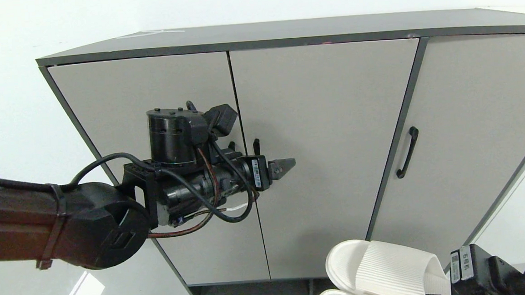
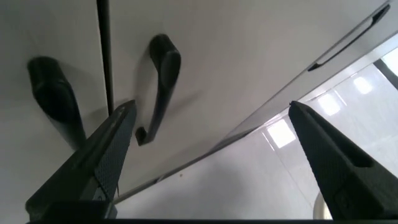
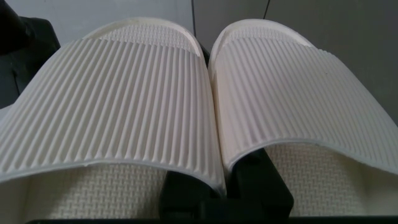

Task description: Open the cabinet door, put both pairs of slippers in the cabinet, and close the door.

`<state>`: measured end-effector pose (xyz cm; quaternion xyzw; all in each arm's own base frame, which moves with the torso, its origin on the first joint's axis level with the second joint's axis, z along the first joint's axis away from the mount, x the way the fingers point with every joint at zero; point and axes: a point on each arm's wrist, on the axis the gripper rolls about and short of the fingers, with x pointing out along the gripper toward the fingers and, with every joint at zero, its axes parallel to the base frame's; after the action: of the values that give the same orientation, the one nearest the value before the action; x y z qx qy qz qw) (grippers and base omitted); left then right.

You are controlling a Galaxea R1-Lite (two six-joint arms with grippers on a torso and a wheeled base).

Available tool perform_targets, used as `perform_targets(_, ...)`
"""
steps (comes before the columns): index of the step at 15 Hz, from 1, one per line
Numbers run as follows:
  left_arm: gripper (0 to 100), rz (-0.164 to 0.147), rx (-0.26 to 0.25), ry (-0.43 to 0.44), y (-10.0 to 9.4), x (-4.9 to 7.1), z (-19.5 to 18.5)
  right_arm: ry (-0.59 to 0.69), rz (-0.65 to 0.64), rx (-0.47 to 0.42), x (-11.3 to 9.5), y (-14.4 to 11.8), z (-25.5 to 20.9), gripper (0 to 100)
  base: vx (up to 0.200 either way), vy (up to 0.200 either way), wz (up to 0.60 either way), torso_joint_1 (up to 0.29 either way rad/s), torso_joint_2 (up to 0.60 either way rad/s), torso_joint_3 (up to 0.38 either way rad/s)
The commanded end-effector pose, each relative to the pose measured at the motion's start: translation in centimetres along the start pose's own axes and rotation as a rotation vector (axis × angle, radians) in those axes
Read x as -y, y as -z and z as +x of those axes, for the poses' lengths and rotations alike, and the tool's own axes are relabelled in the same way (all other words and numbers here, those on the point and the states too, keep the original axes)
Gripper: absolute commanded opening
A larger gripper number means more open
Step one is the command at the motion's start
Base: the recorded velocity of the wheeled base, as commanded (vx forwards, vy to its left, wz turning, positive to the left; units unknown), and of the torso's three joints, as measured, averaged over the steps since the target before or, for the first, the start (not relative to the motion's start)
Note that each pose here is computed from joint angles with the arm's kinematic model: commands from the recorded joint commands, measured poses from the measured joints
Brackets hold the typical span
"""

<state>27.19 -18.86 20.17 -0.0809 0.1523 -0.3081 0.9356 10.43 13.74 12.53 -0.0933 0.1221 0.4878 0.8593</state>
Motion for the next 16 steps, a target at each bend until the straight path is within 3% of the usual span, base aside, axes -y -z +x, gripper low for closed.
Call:
perform_targets(1, 100, 0.000, 0.003, -0.003, -0.1, -0.1, 0.7, -0.001, -0.001, -0.001, 0.0, 0.0, 0.0, 0, 0.000, 0.000, 0.00, 0.000, 0.00, 0.000)
perform_targets(7, 100, 0.006, 0.004, -0.003, -0.1, -0.1, 1.4, -0.001, -0.001, -0.001, 0.0, 0.0, 0.0, 0, 0.000, 0.000, 0.00, 0.000, 0.00, 0.000)
perform_targets(8, 0, 0.007, 0.008, 0.000, -0.2, -0.1, 1.4, 0.000, 0.000, -0.001, 0.0, 0.0, 0.0, 0, 0.000, 0.000, 0.00, 0.000, 0.00, 0.000)
perform_targets(15, 0, 0.008, 0.005, -0.006, 0.2, -0.1, -0.2, -0.001, -0.001, -0.001, 0.0, 0.0, 0.0, 0, 0.000, 0.000, 0.00, 0.000, 0.00, 0.000)
perform_targets(16, 0, 0.007, 0.023, -0.002, 0.2, -0.1, -1.3, 0.000, 0.000, -0.001, 0.0, 0.0, 0.0, 0, 0.000, 0.000, 0.00, 0.000, 0.00, 0.000)
